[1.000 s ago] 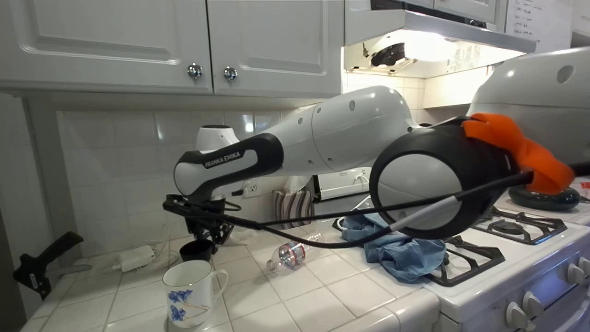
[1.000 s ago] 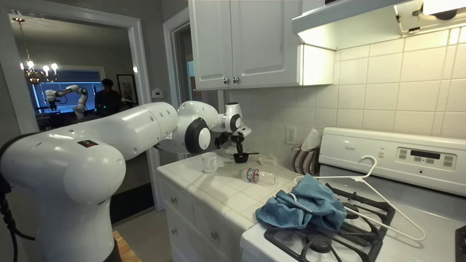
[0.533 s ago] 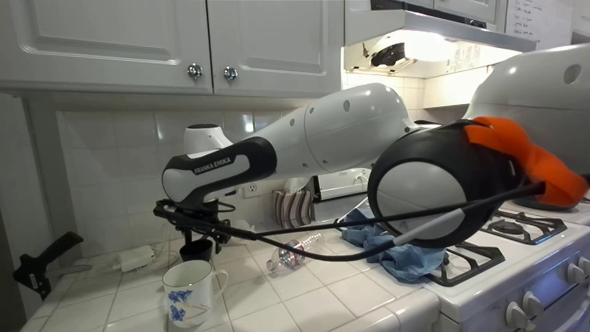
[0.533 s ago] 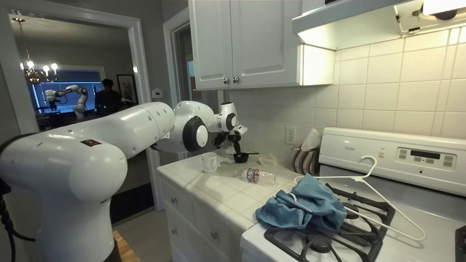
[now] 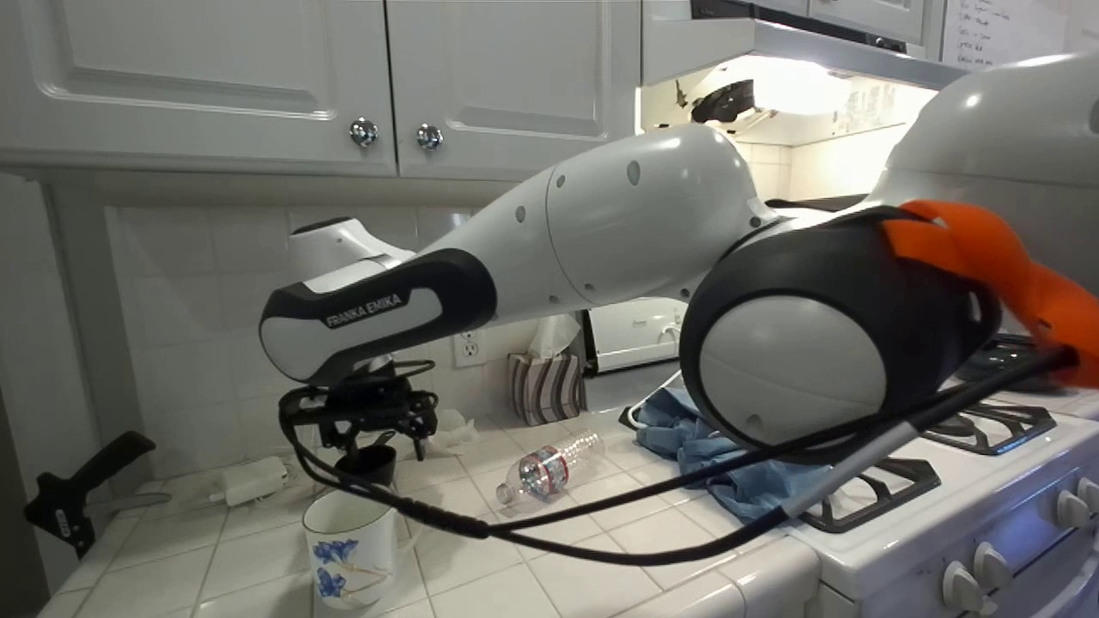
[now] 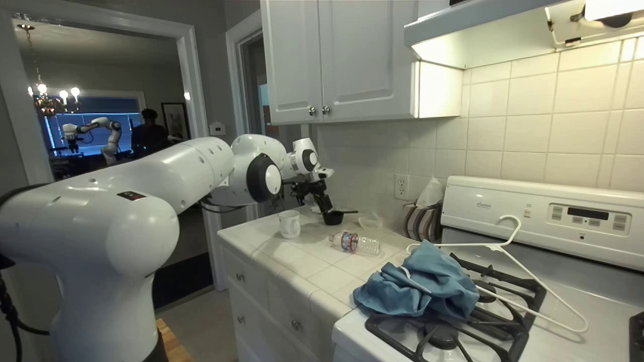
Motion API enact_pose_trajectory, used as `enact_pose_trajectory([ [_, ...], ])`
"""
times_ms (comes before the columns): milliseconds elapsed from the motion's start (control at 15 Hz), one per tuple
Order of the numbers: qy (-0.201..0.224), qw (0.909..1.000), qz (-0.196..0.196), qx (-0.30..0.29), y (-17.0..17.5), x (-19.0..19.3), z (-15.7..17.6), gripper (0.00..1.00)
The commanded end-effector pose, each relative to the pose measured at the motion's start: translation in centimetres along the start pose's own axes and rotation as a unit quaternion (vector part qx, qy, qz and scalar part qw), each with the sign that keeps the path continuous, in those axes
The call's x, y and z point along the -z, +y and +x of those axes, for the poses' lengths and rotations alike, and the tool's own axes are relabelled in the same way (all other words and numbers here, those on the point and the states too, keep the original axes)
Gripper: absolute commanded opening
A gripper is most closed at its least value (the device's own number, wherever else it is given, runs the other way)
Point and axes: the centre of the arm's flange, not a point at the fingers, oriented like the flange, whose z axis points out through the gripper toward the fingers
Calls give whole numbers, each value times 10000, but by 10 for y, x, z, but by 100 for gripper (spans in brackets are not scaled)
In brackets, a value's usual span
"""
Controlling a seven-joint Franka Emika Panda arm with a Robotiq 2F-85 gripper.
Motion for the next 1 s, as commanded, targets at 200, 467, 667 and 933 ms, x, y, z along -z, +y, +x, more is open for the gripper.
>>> enact_pose_trajectory([
  [200, 512, 9872, -396, 1461, 46, 42, -56, 100],
  [467, 752, 9856, -183, 1506, 40, 44, -61, 100],
  [667, 633, 9894, -101, 1304, -24, 36, -14, 100],
  [933, 684, 9912, -32, 1133, -23, 36, -10, 100],
])
